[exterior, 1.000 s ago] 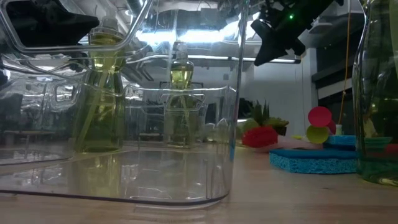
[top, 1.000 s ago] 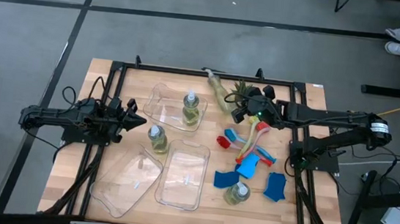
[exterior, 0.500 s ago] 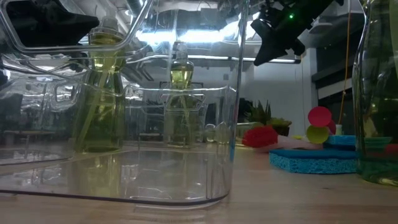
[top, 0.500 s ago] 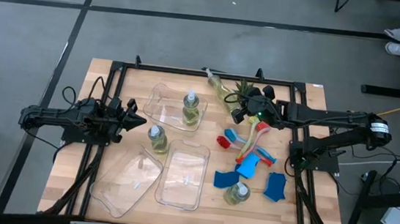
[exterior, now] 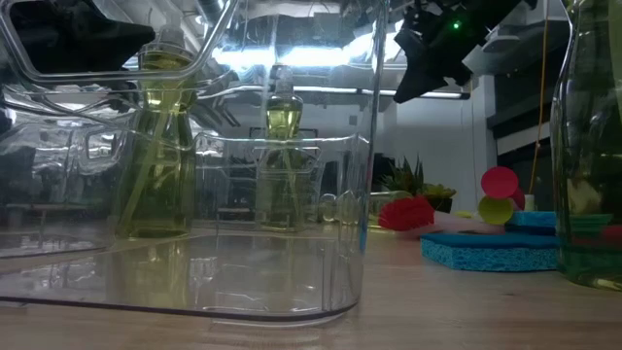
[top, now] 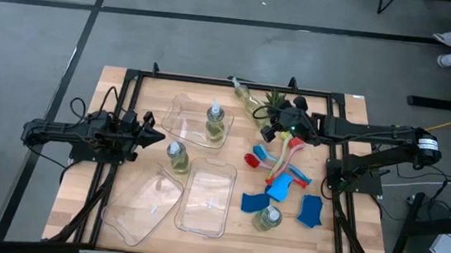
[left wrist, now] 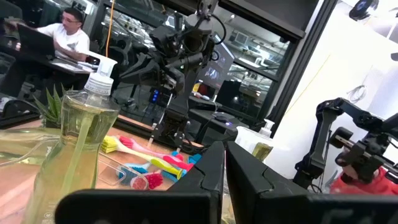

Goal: Pick & Place Kitchen Sink Supplies
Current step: Put the green soap dispenser into the top transparent bin

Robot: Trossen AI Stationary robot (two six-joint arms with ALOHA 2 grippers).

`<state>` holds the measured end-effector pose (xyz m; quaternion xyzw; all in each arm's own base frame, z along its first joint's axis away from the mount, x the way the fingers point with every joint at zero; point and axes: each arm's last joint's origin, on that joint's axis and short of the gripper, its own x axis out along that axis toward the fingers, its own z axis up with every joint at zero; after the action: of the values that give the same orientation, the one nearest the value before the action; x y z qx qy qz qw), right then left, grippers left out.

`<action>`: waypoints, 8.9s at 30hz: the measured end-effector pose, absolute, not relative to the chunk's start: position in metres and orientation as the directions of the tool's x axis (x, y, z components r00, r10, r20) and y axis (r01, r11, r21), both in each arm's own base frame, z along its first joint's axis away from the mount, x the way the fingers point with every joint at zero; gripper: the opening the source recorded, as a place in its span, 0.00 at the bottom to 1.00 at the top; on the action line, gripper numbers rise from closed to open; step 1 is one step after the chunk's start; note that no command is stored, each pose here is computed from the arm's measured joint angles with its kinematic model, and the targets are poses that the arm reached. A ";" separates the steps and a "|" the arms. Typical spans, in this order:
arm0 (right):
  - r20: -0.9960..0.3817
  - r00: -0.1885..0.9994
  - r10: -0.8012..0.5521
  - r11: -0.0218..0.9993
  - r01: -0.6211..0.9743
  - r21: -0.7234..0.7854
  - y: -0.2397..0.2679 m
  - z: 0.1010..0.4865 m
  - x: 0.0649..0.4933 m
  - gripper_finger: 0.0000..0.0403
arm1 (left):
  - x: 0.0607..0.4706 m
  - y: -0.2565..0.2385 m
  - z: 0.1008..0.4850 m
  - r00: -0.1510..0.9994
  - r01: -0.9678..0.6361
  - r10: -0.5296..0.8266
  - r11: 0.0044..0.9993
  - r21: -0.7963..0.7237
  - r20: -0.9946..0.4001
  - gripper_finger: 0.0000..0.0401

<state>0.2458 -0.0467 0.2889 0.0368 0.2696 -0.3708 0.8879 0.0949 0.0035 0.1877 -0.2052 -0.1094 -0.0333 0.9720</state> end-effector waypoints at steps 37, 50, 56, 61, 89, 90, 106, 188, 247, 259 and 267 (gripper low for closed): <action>-0.401 0.827 0.394 0.919 -0.338 0.205 0.109 0.368 0.194 0.51 | 0.095 0.004 0.188 0.974 0.110 -0.020 0.913 -0.392 0.227 0.03; -0.542 0.664 0.515 0.857 -0.384 0.344 0.133 0.354 0.170 0.62 | 0.095 0.004 0.188 0.974 0.110 -0.020 0.913 -0.392 0.226 0.03; -0.587 0.687 0.428 0.904 -0.311 0.294 0.133 0.337 0.170 0.62 | 0.095 0.004 0.188 0.974 0.110 -0.020 0.913 -0.392 0.226 0.03; -0.596 0.739 0.312 0.949 -0.221 0.223 0.131 0.320 0.173 0.62 | 0.095 0.004 0.188 0.974 0.110 -0.020 0.913 -0.392 0.226 0.03; -0.440 0.819 0.369 0.928 -0.303 0.215 0.151 0.300 0.198 0.61 | 0.095 0.004 0.188 0.974 0.110 -0.020 0.913 -0.392 0.227 0.03; -0.435 0.821 0.370 0.928 -0.304 0.217 0.151 0.301 0.198 0.60 | 0.095 0.004 0.188 0.974 0.110 -0.020 0.913 -0.392 0.226 0.03; -0.416 0.827 0.377 0.916 -0.269 0.296 0.152 0.303 0.199 0.21 | 0.095 0.004 0.188 0.974 0.110 -0.020 0.913 -0.392 0.227 0.03; 0.066 0.986 0.153 0.973 -0.139 -0.185 0.015 0.509 0.329 0.21 | 0.095 0.004 0.188 0.974 0.110 -0.020 0.913 -0.392 0.227 0.03; -0.246 0.969 -0.034 0.999 0.040 0.017 -0.156 0.310 0.488 0.29 | 0.095 0.004 0.188 0.974 0.110 -0.020 0.913 -0.392 0.227 0.03; -0.270 0.962 -0.034 0.999 0.041 0.020 -0.156 0.309 0.487 0.28 | 0.095 0.004 0.188 0.974 0.110 -0.020 0.913 -0.392 0.227 0.03; -0.241 0.969 -0.058 0.998 0.064 0.018 -0.167 0.321 0.483 0.41 | 0.095 0.004 0.188 0.974 0.110 -0.020 0.913 -0.392 0.227 0.03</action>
<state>0.4835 -0.1675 0.3210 0.0130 0.1212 -0.0307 0.9921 0.0949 0.0035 0.1876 -0.2053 -0.1095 -0.0334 0.9720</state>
